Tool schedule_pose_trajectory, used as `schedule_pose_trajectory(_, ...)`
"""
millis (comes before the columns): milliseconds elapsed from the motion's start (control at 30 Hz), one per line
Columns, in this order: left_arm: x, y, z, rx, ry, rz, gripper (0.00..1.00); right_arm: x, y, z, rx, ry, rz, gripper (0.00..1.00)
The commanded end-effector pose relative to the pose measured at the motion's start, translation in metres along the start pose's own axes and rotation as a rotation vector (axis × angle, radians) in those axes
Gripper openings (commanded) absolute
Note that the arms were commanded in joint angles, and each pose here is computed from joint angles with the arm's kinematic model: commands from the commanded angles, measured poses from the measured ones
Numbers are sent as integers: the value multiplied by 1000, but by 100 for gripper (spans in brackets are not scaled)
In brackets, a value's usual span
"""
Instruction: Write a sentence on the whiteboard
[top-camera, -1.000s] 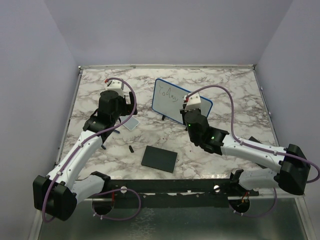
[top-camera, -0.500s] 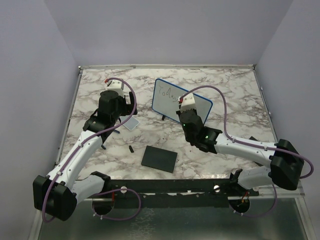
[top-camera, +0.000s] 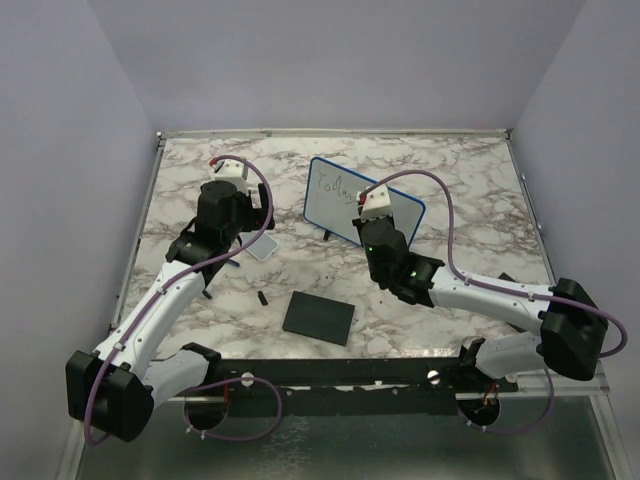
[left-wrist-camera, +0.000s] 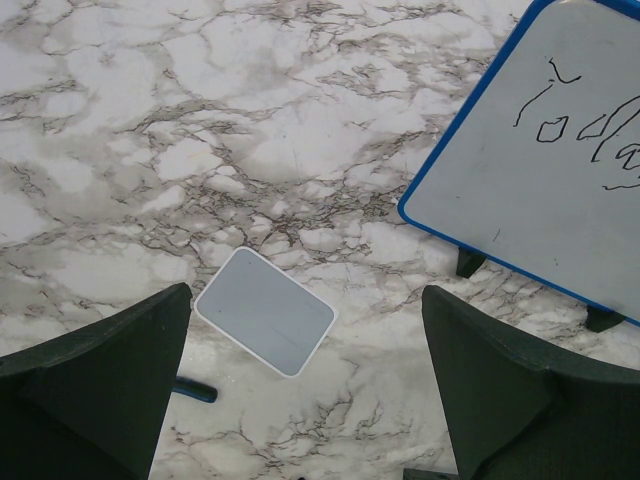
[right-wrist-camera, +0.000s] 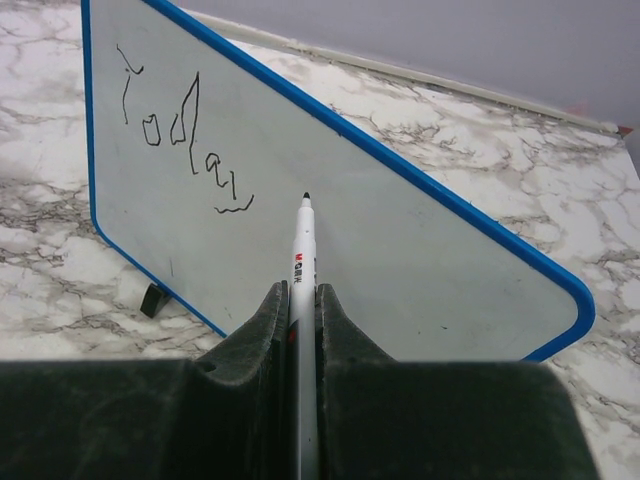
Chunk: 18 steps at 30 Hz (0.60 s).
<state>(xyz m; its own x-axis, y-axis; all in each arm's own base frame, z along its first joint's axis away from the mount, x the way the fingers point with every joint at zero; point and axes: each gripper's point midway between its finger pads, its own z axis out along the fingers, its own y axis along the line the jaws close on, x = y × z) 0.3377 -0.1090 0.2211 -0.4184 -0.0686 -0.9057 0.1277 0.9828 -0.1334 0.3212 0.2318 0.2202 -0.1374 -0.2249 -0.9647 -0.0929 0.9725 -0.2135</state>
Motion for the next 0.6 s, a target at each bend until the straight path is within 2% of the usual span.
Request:
schedule_pose_trajectory(0,-1,-4,-3,23,-13,5,99,-11,-7,4,42,-29,20,0)
schedule_pose_trajectory(567,-3,-4,-4,23,-19,3,99,26,-3,5,31,58,29,0)
